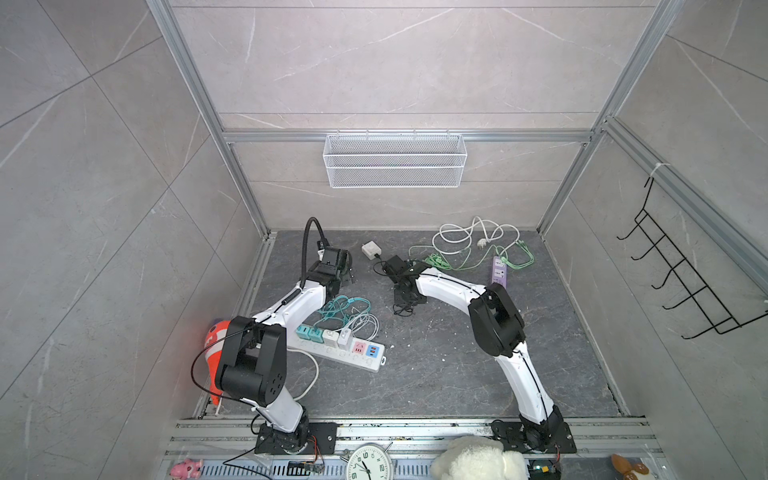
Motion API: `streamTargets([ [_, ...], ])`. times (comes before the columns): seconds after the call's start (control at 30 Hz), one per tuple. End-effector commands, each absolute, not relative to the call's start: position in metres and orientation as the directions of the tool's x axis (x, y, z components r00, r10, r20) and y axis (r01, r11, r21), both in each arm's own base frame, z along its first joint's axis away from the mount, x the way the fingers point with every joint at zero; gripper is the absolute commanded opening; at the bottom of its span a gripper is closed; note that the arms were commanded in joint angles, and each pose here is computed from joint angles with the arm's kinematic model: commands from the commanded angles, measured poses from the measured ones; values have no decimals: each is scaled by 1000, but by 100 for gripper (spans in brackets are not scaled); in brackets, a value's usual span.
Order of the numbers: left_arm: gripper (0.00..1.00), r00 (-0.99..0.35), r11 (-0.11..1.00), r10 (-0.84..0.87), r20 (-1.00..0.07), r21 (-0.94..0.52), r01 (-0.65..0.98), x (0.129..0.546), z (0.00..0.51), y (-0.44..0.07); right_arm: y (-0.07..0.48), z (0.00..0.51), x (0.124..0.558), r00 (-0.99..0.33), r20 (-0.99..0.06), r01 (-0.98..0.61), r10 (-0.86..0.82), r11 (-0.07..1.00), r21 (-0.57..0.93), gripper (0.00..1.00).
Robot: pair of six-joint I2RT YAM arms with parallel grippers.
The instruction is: Insert the plug
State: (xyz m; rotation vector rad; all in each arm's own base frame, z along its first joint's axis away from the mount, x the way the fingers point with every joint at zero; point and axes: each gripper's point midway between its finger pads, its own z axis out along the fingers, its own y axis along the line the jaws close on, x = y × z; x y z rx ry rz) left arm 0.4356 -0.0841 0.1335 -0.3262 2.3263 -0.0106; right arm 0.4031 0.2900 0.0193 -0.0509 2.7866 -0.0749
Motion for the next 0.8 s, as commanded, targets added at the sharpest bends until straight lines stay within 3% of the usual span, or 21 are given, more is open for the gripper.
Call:
streamTargets([
  [0.0, 83, -644, 973, -227, -731, -146, -178, 450, 149, -100, 269, 20, 374, -947, -322, 7, -14, 998, -64, 0],
  [0.27, 83, -651, 988, -154, -744, -134, -80, 462, 150, -146, 215, 25, 318, -949, -312, 67, 38, 994, -85, 0],
  [0.43, 83, -672, 995, -65, -738, -102, 16, 470, 145, -188, 193, 33, 309, -943, -326, 100, 61, 990, -103, 2],
  [0.67, 83, -710, 984, -25, -704, -141, 106, 477, 126, -225, 195, 37, 319, -943, -328, 87, 60, 994, -68, 22],
  [0.77, 82, -715, 975, -3, -699, -161, 153, 481, 119, -241, 201, 40, 325, -940, -335, 83, 63, 996, -45, 27],
])
